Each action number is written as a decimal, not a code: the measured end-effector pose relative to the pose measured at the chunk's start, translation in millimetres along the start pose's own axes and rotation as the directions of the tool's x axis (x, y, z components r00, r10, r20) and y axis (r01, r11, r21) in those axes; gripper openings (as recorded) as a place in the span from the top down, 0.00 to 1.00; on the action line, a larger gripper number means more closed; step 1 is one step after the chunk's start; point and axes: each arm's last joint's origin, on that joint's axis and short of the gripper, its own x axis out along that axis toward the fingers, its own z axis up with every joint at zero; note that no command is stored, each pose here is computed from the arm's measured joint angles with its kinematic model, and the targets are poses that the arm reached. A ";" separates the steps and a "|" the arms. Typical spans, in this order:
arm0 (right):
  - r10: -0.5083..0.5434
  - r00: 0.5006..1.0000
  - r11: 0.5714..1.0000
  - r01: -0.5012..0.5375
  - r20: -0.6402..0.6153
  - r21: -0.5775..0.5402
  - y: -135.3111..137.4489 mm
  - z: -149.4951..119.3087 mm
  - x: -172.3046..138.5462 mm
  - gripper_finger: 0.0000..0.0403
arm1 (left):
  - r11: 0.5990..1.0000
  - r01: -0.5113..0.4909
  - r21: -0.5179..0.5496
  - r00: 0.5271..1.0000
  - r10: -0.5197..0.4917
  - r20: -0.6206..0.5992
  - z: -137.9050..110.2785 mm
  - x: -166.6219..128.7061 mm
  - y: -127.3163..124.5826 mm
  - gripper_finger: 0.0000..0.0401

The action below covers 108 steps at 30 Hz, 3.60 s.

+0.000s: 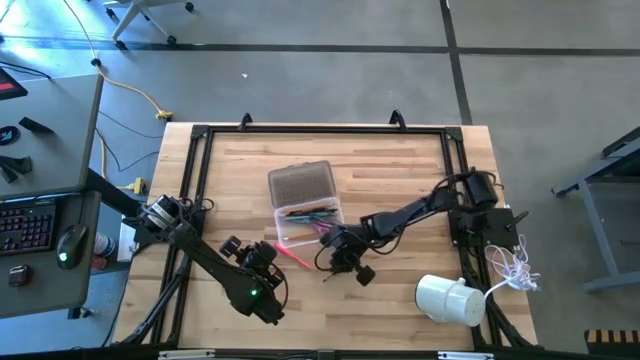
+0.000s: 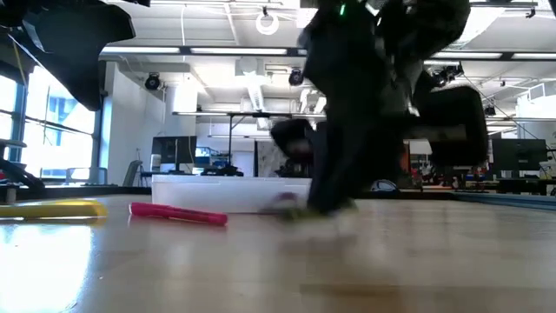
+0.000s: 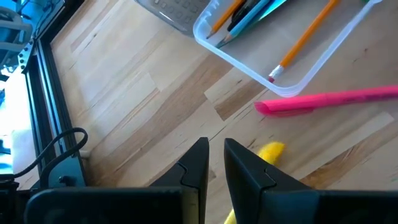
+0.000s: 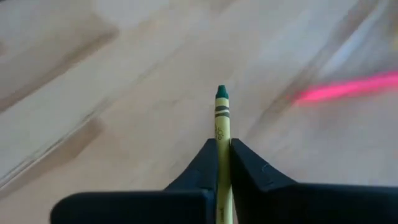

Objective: Pick & place school supplies into a supply box
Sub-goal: Put the green crayon into the gray supply box, then put the pink pen into the gray supply box

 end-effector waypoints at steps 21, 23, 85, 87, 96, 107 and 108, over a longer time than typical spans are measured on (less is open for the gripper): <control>-0.454 0.884 0.884 0.432 0.107 0.179 -91.4 -17.8 -54.7 0.91 | 1.000 0.001 0.000 1.000 -0.001 0.000 0.1 -0.1 0.1 0.78; -0.460 0.885 0.878 0.441 0.074 0.184 -92.3 -24.4 -47.9 0.85 | 1.000 0.000 0.000 1.000 0.000 0.000 0.1 -0.1 0.1 0.78; -0.608 0.777 0.590 0.582 -0.166 0.560 -15.2 30.5 85.0 0.76 | 0.999 0.031 0.031 0.998 -0.029 -0.056 26.4 -3.4 -2.7 0.78; -0.595 0.787 0.601 0.571 -0.164 0.560 -15.3 30.0 85.3 0.82 | 0.999 0.030 0.031 0.998 -0.029 -0.054 26.5 -3.4 -2.7 0.78; -0.517 0.850 0.722 0.496 -0.101 0.483 -12.1 41.0 77.2 0.93 | 0.999 0.032 0.030 0.998 -0.030 -0.053 26.5 -3.6 -2.8 0.78; -0.616 0.782 0.728 0.610 -0.093 0.313 4.0 98.1 -8.5 0.96 | 0.999 0.034 0.042 0.997 -0.031 -0.068 26.2 -3.6 -2.9 0.78; -0.645 0.757 0.713 0.644 -0.101 0.276 2.1 100.1 -16.2 0.95 | 0.998 0.034 0.049 0.997 -0.031 -0.068 26.2 -3.6 -2.9 0.78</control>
